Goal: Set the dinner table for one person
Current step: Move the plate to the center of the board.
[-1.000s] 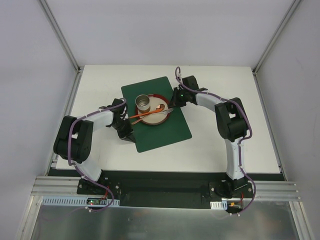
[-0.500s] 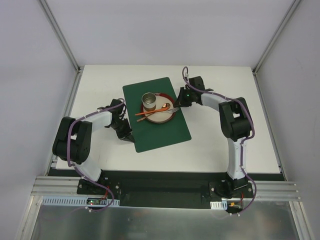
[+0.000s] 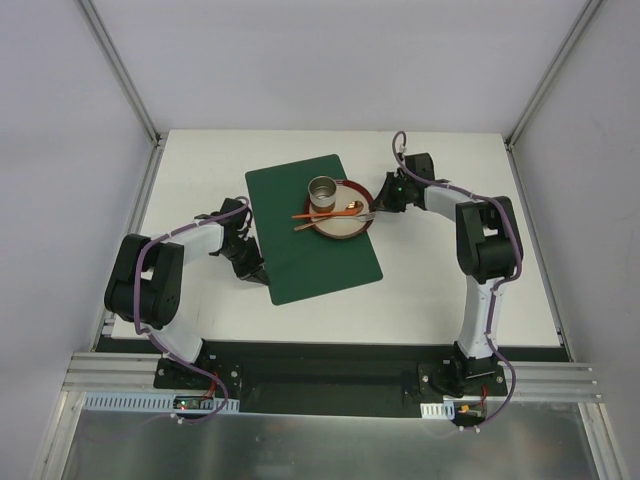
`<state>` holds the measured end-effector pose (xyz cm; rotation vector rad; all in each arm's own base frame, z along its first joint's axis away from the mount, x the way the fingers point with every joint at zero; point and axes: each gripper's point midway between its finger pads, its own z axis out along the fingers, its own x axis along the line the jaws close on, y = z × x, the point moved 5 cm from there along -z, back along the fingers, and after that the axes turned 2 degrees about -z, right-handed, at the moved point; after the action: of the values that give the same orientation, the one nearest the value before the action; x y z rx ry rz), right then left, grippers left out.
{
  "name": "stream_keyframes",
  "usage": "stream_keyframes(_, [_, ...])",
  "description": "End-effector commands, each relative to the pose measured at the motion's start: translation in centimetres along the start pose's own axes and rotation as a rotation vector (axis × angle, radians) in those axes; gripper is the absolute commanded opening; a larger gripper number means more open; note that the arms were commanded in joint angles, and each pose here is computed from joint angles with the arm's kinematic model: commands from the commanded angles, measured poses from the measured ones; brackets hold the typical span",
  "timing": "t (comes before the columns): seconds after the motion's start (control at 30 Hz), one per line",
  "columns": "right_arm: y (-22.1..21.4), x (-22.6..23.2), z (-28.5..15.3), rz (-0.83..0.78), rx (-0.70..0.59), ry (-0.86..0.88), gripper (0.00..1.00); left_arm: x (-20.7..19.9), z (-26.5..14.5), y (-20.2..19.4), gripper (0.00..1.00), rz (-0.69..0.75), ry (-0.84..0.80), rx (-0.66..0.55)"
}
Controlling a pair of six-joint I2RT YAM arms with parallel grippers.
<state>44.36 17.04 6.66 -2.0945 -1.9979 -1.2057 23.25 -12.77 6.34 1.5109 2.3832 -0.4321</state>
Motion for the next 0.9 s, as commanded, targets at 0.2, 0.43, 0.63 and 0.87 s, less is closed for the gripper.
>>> stream_keyframes(0.2, [2.4, -4.8, -2.7, 0.043, -0.116, -0.176, 0.01, 0.8, -1.1, -0.5, 0.0, -0.029, 0.031, -0.002])
stream_keyframes(0.43, [2.7, -5.2, -3.6, 0.075, -0.137, -0.191, 0.01, 0.7, -1.3, -0.4, 0.0, -0.027, 0.028, -0.003])
stream_keyframes(0.63, [2.6, -6.5, -4.6, 0.138, -0.174, -0.254, 0.01, 0.8, -1.4, -0.5, 0.0, -0.025, 0.023, -0.007])
stream_keyframes(0.87, [2.7, -8.2, -6.2, 0.243, -0.236, -0.336, 0.01, 1.1, -1.7, -0.6, 0.0, -0.026, 0.018, -0.017])
